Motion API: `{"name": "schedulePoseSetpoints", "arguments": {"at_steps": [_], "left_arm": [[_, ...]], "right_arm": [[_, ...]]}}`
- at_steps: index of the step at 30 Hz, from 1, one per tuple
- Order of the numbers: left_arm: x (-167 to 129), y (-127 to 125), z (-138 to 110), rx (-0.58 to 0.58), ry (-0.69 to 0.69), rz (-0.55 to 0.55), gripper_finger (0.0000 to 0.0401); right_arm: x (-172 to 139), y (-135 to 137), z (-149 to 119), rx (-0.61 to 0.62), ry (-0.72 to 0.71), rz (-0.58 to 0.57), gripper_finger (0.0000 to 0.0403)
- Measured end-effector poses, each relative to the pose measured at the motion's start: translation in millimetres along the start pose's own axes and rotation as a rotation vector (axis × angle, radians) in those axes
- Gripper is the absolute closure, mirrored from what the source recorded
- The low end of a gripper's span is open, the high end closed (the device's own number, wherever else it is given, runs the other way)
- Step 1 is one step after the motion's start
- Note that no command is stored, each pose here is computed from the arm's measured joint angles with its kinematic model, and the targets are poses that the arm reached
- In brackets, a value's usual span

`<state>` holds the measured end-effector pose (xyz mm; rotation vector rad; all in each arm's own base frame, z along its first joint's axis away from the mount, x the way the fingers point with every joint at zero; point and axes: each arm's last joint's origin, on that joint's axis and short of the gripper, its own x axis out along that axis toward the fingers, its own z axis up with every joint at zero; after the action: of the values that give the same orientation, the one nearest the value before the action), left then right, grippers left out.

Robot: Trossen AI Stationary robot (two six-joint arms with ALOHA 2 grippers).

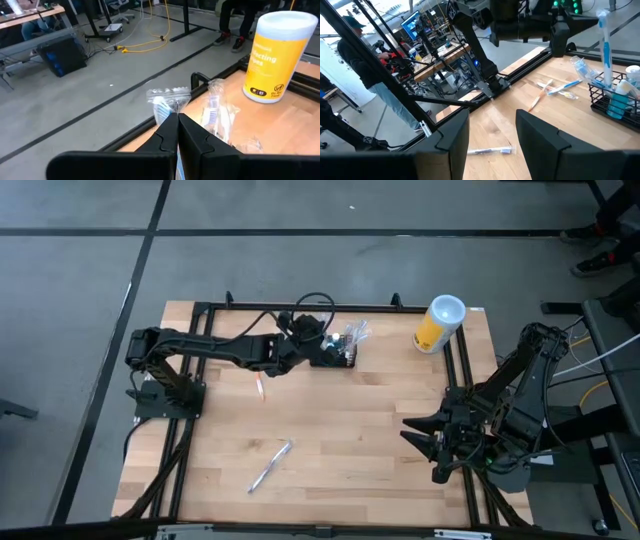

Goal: Pick & Place toothbrushing station
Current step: Put the blue toothbrush into the black mesh organizer

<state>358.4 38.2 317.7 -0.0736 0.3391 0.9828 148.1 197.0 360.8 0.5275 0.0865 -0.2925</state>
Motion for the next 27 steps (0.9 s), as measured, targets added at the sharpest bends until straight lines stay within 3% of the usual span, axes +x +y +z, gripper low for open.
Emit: {"name": "schedulePoseSetpoints", "arguments": {"at_steps": [12, 27], "left_arm": [[-10, 2, 16, -0.022, -0.096, 0.016, 0.0399], [-8, 9, 0, 0.005, 0.035, 0.025, 0.0399]], "right_arm": [[0, 0, 0, 0.005, -0.010, -0.006, 0.0239], [0, -1, 0, 0.005, -0.009, -0.008, 0.0239]]}}
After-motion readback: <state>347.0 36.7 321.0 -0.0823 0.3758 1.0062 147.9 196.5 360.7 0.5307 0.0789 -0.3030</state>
